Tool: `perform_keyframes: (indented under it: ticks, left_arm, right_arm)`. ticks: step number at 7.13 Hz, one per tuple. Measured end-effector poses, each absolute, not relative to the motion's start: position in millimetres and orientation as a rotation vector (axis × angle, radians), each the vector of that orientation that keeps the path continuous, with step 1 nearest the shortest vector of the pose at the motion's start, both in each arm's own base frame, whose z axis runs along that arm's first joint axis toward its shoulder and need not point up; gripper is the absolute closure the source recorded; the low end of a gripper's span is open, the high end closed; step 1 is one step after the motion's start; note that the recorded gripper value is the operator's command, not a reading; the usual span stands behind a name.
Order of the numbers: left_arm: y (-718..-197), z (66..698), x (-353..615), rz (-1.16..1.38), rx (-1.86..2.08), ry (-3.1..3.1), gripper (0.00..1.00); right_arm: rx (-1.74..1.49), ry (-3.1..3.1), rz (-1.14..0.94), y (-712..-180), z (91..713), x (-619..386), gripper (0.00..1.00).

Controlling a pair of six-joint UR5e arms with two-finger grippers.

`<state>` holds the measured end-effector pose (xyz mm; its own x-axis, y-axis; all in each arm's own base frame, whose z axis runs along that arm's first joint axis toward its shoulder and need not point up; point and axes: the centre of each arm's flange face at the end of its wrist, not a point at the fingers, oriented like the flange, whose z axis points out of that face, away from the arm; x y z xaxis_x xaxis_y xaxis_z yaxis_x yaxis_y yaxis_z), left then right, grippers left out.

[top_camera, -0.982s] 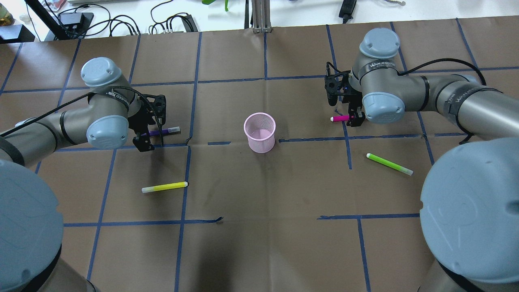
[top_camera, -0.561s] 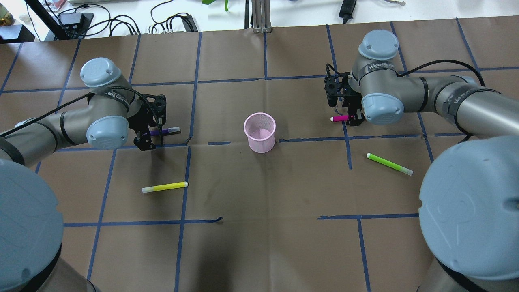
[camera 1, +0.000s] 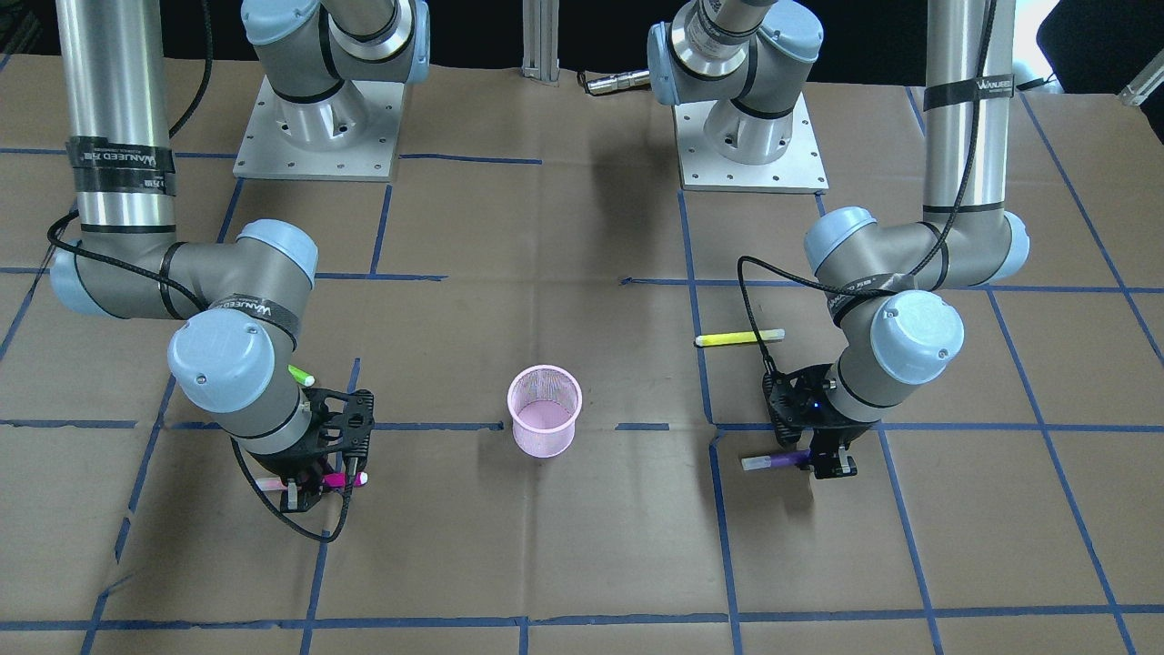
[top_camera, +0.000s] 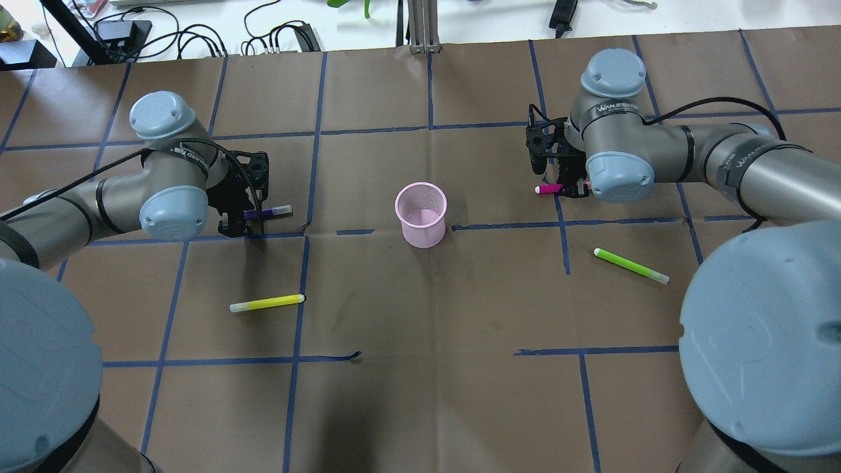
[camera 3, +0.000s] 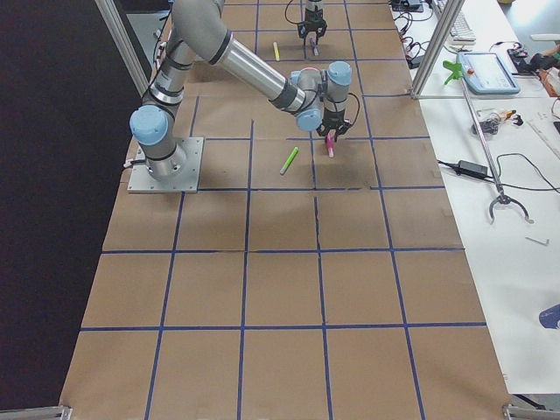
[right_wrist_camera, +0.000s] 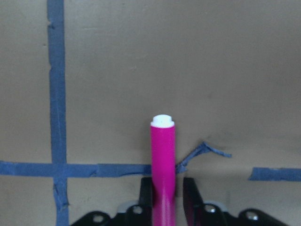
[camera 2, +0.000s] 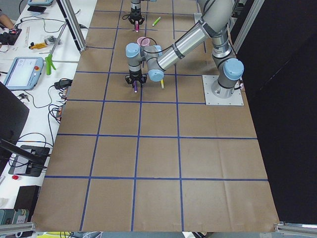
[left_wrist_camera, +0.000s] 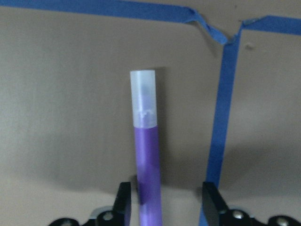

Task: Insert purple and pink pens into pink cup

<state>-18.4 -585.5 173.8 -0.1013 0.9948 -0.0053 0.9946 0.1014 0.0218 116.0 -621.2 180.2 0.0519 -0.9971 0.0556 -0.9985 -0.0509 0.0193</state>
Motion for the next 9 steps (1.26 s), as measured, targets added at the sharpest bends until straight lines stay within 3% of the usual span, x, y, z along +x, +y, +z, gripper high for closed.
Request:
perform_keyframes:
  ticks: [4,6,9]
  left_arm:
    - [-587.6,177.1,-16.9,0.022,2.085,2.31,0.86]
    - [-588.1,179.1,-16.2,0.021,2.08,2.309,0.9]
    - [-588.2,204.3,-13.3,0.019,2.042,2.282,0.9]
  right_arm:
    - [2.238,-2.114,0.065,-622.6,190.5,118.9,0.92]
    - [2.243,-2.073,0.13,-620.8,221.0,134.1,0.93]
    - [2.249,-2.073,0.39,-606.6,286.5,165.3,0.92]
